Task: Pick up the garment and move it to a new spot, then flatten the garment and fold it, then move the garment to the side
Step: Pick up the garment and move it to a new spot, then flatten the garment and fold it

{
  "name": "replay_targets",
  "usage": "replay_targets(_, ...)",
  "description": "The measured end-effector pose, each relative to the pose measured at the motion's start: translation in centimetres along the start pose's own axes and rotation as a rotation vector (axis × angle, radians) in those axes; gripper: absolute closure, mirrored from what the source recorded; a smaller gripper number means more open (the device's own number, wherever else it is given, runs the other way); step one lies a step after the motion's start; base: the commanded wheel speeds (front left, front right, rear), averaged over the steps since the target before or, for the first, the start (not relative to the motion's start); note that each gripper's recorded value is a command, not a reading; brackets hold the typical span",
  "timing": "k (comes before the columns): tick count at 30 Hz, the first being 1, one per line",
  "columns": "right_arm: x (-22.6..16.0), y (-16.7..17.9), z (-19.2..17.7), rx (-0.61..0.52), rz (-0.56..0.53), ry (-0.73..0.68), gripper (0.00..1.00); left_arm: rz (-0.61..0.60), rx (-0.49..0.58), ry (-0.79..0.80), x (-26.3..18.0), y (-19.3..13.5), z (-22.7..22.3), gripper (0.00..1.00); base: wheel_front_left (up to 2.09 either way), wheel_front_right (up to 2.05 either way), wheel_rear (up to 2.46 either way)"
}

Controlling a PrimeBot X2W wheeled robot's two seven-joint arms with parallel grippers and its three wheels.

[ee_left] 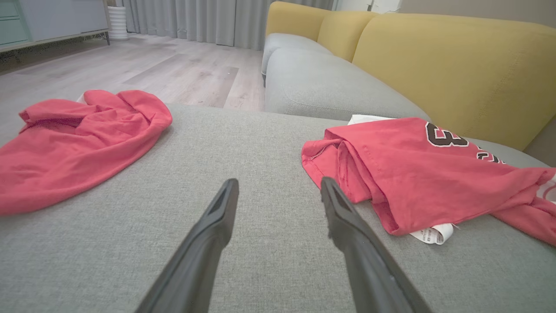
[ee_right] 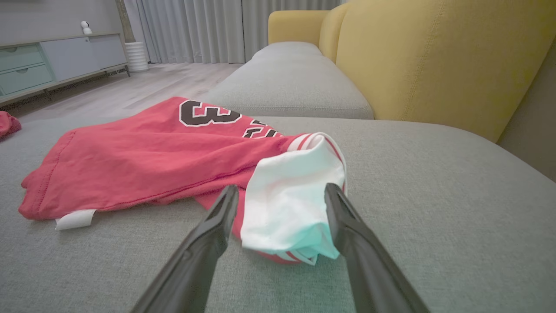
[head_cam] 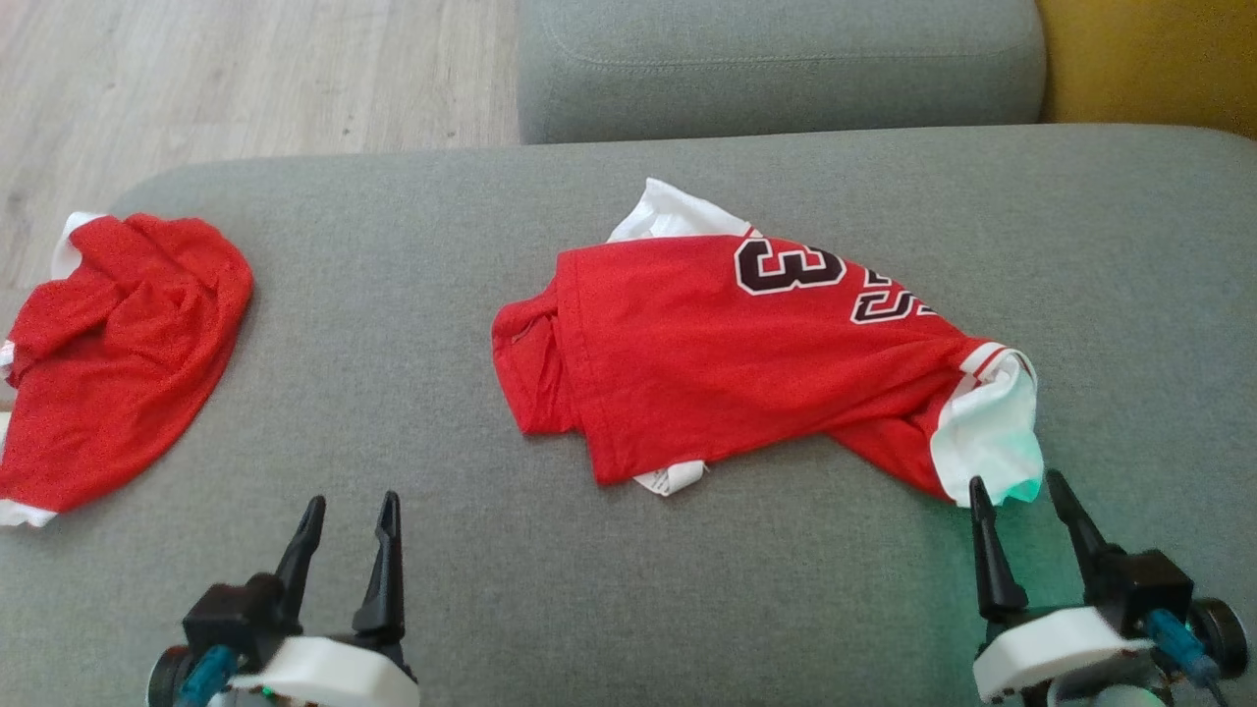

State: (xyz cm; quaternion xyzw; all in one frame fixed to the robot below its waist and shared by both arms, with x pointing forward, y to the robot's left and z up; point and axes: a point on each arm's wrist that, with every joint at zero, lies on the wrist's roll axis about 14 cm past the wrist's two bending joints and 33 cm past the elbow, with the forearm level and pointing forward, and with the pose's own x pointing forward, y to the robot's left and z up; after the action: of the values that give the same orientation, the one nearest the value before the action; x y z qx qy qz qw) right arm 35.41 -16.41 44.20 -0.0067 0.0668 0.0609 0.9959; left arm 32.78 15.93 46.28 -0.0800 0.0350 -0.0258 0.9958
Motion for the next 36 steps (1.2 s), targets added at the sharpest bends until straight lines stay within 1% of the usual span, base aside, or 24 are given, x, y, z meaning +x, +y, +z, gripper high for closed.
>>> replay_targets(4,-0.7,-0.1,-0.6,0.011,-0.007,0.016,0.0,0.001,0.006,-0.022,-0.2,0.3,0.6,0.0,0.0,0.0,0.0)
replay_targets(9,-0.8,0.0,-0.5,0.017,-0.007,0.012,0.0,0.004,0.014,-0.03,-0.2,0.6,0.8,0.0,0.0,0.0,0.0)
replay_targets(16,-0.9,-0.1,-0.5,0.025,-0.01,0.009,0.0,-0.035,0.015,-0.026,0.1,-0.3,0.7,0.0,0.0,0.0,0.0)
replay_targets(21,-0.4,-0.1,-0.5,0.022,-0.008,0.025,0.0,-0.137,0.008,0.011,0.5,-3.7,-0.5,0.0,0.0,0.0,0.0)
replay_targets(26,0.9,0.0,-1.1,0.001,0.0,0.146,0.0,-0.258,0.007,0.083,1.6,-7.5,-2.5,0.0,0.0,0.0,0.0)
replay_targets(32,0.7,1.1,-4.1,-0.073,0.044,0.341,0.0,-0.386,0.007,0.191,3.0,-11.5,-4.4,0.0,0.0,0.0,0.0)
replay_targets(36,0.9,0.3,-4.3,-0.126,0.026,0.371,0.0,-0.418,-0.004,0.219,3.9,-12.9,-5.0,0.0,0.0,0.0,0.0)
